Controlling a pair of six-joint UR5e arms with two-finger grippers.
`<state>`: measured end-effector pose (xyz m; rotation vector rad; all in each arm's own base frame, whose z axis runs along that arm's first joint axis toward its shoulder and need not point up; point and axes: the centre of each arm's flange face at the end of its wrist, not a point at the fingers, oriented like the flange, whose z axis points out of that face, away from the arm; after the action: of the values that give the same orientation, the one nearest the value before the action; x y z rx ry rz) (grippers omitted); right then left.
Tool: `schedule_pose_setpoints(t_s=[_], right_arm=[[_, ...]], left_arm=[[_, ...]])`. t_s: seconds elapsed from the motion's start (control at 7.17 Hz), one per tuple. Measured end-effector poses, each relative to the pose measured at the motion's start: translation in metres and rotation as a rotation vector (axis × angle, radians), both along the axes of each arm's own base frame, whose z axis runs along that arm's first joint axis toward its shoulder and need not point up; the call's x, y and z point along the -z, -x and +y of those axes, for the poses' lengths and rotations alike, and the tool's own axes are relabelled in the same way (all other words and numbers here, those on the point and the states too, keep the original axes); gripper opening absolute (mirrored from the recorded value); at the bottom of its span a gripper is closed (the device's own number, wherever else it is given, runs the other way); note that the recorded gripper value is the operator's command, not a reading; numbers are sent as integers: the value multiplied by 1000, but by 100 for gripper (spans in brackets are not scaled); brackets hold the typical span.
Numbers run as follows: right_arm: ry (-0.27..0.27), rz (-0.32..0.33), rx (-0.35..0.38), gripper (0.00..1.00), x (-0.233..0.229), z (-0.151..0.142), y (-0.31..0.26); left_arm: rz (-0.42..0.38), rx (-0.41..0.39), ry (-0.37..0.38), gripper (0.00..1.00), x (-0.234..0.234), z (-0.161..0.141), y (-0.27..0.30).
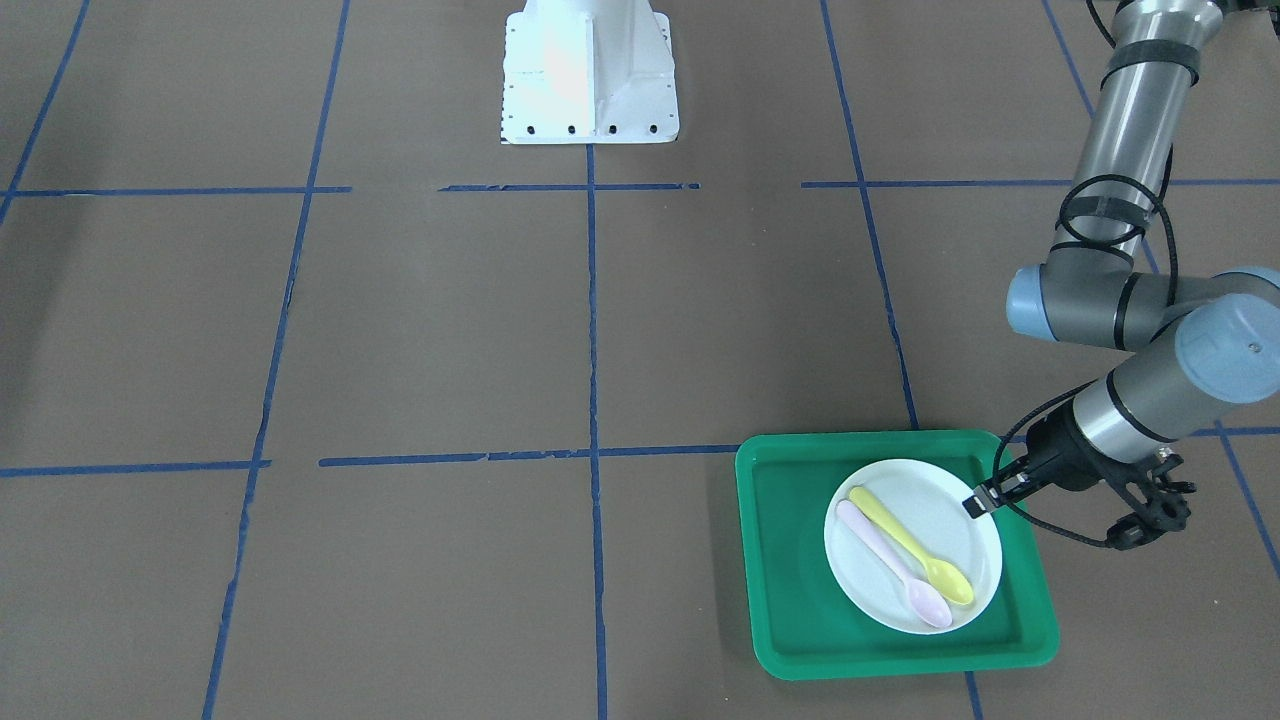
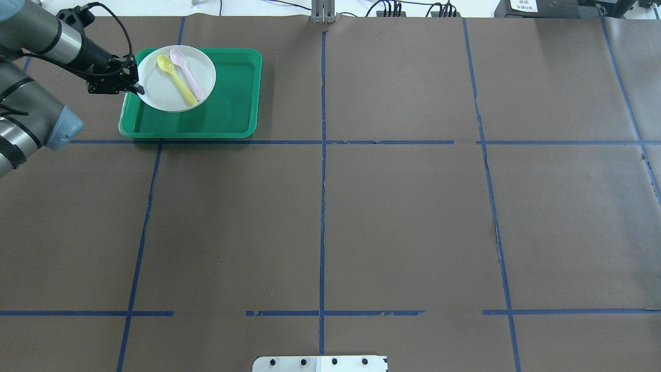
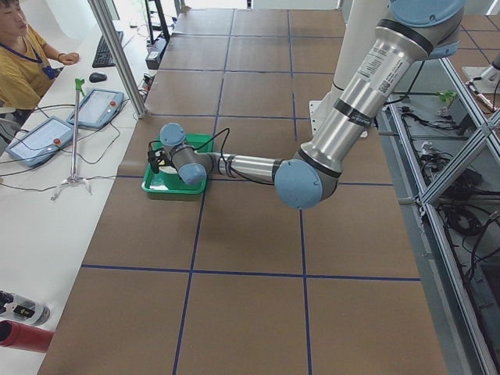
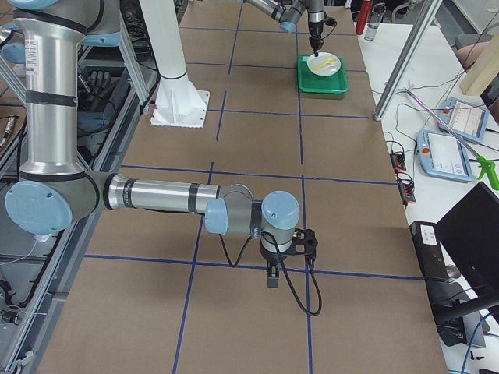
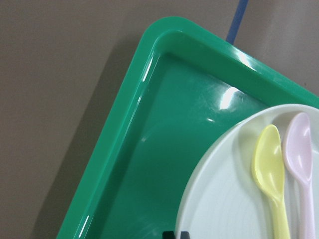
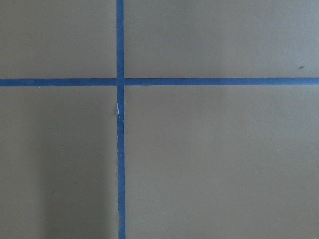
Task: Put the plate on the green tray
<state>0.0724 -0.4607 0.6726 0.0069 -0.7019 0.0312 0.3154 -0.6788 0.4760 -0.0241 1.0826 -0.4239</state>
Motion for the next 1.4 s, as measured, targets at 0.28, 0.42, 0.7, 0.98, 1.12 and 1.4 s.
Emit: schedule_pose_setpoints(t_s=[0.28, 0.42, 0.7, 0.98, 1.12, 1.4], right_arm=[[0, 0, 0, 100, 0, 0, 0], [0, 0, 0, 100, 0, 0, 0], [0, 0, 0, 100, 0, 0, 0], [0, 0, 0, 100, 0, 0, 0], [0, 0, 0, 100, 0, 0, 0], [0, 1, 0, 100, 0, 0, 0]], left_arm=[[-1, 1, -27, 79, -7, 3, -17], [0, 4, -39, 90, -10, 3, -19], [16, 9, -70, 90, -5, 4, -17], [40, 20, -98, 90, 5, 14, 11], [56, 1, -97, 90, 4, 28, 39], [35, -83, -188, 90, -23, 58, 113]])
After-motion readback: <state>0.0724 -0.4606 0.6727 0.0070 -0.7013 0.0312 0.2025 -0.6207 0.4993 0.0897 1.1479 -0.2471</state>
